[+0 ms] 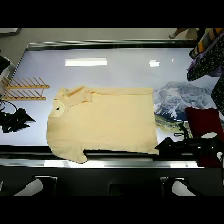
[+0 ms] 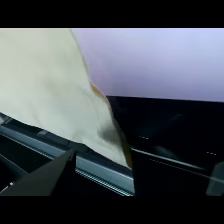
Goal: Fold the clothes and pants, and hang the long-sleeved shirts on hangers.
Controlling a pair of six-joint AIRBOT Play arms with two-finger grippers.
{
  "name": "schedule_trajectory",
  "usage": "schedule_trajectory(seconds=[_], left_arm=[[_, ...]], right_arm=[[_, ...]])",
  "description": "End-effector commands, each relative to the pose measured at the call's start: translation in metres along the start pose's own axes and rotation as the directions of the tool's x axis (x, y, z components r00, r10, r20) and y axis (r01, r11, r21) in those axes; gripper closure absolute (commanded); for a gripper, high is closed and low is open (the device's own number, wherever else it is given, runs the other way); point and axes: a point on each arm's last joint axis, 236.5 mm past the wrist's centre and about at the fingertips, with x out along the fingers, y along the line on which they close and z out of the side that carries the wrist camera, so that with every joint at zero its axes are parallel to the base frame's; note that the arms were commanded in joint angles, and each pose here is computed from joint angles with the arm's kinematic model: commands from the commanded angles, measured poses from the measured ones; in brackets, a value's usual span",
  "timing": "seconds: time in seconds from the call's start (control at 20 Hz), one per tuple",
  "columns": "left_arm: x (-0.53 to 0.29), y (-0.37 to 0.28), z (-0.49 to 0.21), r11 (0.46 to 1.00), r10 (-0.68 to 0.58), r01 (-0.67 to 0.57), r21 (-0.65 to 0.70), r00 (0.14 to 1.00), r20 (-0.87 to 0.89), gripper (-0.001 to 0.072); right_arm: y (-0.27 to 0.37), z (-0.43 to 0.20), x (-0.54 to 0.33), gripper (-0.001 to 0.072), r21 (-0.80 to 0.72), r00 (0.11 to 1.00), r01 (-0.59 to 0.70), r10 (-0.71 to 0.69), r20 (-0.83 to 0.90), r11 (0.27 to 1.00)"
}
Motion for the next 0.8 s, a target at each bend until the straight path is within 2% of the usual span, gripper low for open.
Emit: schedule_trajectory(seconds=[0.0,0.05,0.15,0.3,0.35,0.75], left_arm=[[0.000,0.000,0.000,1.000,0.000,0.000,0.004,1.000,0.000,0.0322],[0.000,0.000,0.000,1.000,0.000,0.000,0.004,1.000,0.000,0.0322],[0.000,0.000,-0.001,1.000,0.000,0.000,0.004,1.000,-0.001,0.0322],[0.001,0.001,-0.001,0.999,0.000,0.000,0.032,1.000,-0.003,0.0322],[0.004,0.003,-0.003,0.999,0.001,-0.001,0.033,1.000,-0.008,0.0322],[0.064,0.051,-0.065,0.993,-0.035,0.017,-0.119,0.989,-0.144,0.0322]], right_arm=[[0.006,0.002,0.009,0.0294,-0.004,0.998,-0.048,0.048,0.032,0.999],[0.007,0.001,0.011,0.0301,0.003,0.998,-0.056,0.056,0.036,0.998],[0.006,-0.003,0.015,0.0373,0.017,0.998,-0.060,0.059,0.028,0.998],[0.008,-0.003,0.013,0.0630,0.003,0.997,-0.064,0.064,0.032,0.998],[0.009,-0.002,0.012,0.0681,-0.005,0.997,-0.064,0.064,0.034,0.998],[0.022,0.005,-0.007,0.0682,-0.085,0.989,-0.030,0.041,0.139,0.996]])
